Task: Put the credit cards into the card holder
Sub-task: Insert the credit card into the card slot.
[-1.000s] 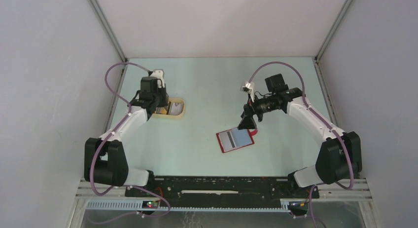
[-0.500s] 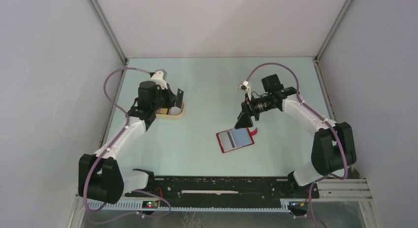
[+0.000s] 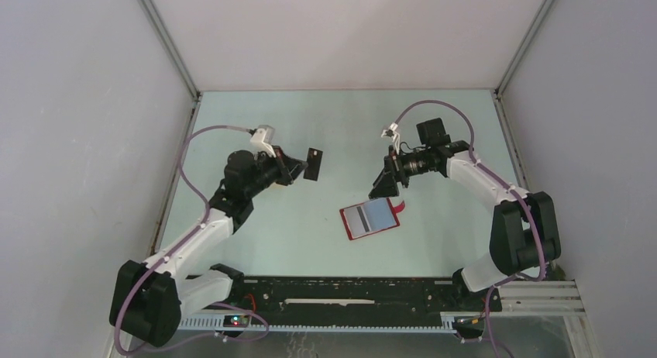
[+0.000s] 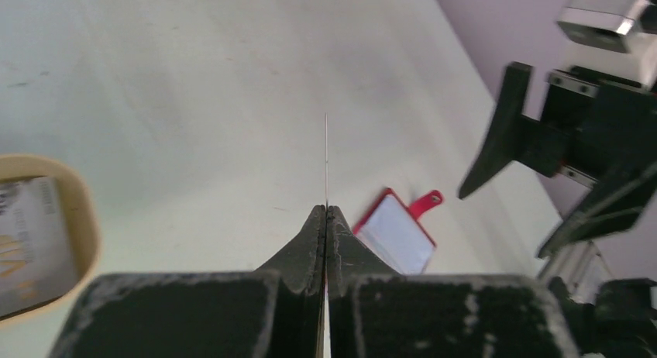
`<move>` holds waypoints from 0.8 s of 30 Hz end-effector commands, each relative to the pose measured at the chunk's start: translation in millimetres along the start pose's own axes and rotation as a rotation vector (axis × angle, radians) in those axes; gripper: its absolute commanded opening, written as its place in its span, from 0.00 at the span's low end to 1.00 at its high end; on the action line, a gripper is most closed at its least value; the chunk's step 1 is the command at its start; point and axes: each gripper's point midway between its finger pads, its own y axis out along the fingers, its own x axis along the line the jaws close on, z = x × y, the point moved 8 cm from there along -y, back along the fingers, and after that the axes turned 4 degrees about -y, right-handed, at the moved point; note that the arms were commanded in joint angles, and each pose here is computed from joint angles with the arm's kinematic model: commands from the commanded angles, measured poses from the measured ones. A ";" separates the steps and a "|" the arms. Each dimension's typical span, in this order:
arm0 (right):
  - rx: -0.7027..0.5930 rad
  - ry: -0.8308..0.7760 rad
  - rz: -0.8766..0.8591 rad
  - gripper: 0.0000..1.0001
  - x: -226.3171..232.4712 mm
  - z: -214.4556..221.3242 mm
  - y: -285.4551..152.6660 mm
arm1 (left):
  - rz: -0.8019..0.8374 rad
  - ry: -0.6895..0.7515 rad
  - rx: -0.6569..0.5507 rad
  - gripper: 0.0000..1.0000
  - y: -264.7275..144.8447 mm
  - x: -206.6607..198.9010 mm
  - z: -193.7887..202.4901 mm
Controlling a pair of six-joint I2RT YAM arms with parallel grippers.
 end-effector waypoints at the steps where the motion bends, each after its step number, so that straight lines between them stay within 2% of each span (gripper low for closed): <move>1: -0.092 -0.003 -0.025 0.88 6.1 -11.5 -10.4 | 0.173 -0.035 -0.072 0.00 -4.0 -30.0 -1.5; 13: -0.183 0.116 -0.109 0.89 2.4 -10.0 -7.2 | 0.388 -0.137 -0.047 0.00 5.8 -61.6 22.1; 24: -0.216 0.076 -0.141 0.89 11.9 -17.8 -5.1 | 0.527 -0.189 0.022 0.00 16.2 -90.2 37.4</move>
